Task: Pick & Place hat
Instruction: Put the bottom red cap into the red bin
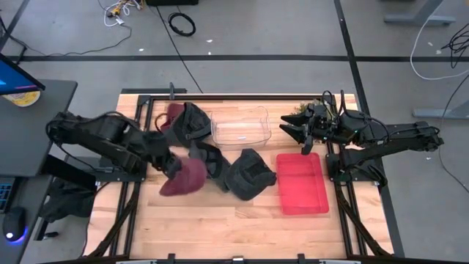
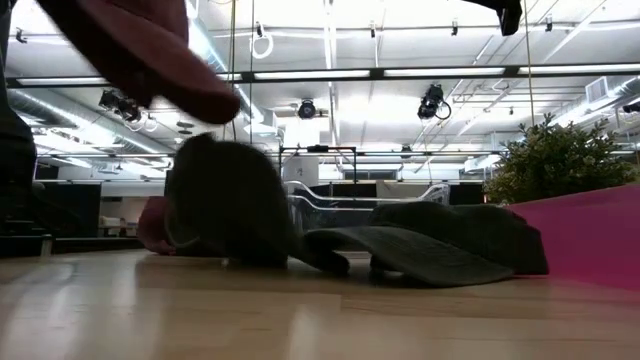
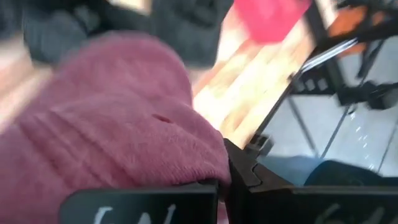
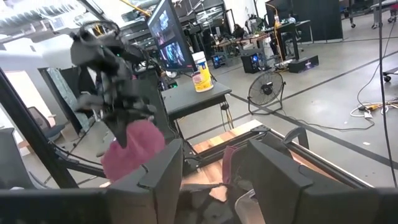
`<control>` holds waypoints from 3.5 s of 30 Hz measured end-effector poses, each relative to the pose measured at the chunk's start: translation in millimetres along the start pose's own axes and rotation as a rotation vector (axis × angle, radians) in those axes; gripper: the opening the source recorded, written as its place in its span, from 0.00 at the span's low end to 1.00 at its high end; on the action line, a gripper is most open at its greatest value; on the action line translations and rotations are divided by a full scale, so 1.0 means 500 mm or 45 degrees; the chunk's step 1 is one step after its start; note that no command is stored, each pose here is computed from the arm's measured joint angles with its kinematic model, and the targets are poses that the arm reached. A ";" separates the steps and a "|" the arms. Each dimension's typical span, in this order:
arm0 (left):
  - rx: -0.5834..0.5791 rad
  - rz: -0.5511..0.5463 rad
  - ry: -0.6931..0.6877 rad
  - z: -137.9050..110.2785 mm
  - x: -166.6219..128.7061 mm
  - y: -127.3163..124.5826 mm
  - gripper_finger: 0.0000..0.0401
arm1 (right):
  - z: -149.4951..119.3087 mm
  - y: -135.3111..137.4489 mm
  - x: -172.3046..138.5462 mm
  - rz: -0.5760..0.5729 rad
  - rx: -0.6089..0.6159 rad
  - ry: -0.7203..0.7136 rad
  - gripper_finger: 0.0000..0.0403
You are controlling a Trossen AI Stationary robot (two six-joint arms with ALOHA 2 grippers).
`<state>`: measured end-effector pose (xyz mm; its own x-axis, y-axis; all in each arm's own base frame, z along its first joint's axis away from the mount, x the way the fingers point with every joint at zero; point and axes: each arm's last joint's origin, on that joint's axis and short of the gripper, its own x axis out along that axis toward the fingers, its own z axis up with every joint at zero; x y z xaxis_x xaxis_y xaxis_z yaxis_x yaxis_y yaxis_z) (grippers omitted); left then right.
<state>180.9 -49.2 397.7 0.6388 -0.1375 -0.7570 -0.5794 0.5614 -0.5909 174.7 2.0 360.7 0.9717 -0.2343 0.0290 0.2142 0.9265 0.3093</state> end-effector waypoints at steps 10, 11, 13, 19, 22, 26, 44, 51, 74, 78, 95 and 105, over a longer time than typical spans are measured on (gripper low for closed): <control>0.074 -0.044 -0.291 0.025 -0.063 -0.024 0.00 | 0.000 0.000 0.000 0.000 0.000 0.001 0.45; 0.080 -0.047 -0.331 0.027 -0.065 -0.026 0.00 | 0.000 0.000 0.000 0.000 0.000 0.001 0.45; 0.088 -0.058 -0.393 0.032 -0.066 -0.031 0.00 | 0.000 0.000 0.000 0.001 -0.001 0.002 0.45; 0.219 -0.161 -0.570 0.047 -0.074 -0.057 0.00 | -0.008 -0.002 0.000 -0.014 0.018 0.050 0.45; 0.323 -0.225 -0.673 0.056 -0.082 -0.073 0.00 | -0.009 -0.006 0.000 -0.074 -0.009 0.043 0.45; 0.420 -0.261 -0.791 0.064 -0.092 -0.087 0.00 | 0.002 -0.007 0.000 -0.150 0.061 -0.046 0.45; 0.651 -0.274 -0.814 0.097 -0.055 -0.113 0.00 | -0.017 -0.064 0.125 0.352 0.656 0.149 0.64; 0.706 -0.309 -0.842 0.102 -0.045 -0.127 0.00 | -0.047 -0.086 0.180 0.500 0.783 0.272 0.81; 0.769 -0.285 -0.899 0.117 -0.012 -0.148 0.00 | -0.088 -0.084 0.241 0.823 1.077 0.470 0.78; 0.770 -0.286 -0.898 0.117 -0.012 -0.149 0.00 | -0.093 -0.085 0.242 0.805 1.118 0.523 0.78; 0.776 -0.292 -0.888 0.117 -0.009 -0.150 0.00 | -0.060 -0.084 0.234 0.914 1.197 0.393 0.71; 0.790 -0.281 -0.849 0.120 0.012 -0.154 0.00 | -0.059 -0.085 0.235 0.888 1.205 0.353 0.55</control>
<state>259.9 -44.1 455.2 0.9718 0.0955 -0.2158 -0.1595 0.9398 -0.3023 282.9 -56.2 323.0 0.8625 0.4091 0.2979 -0.4096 0.2187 0.8856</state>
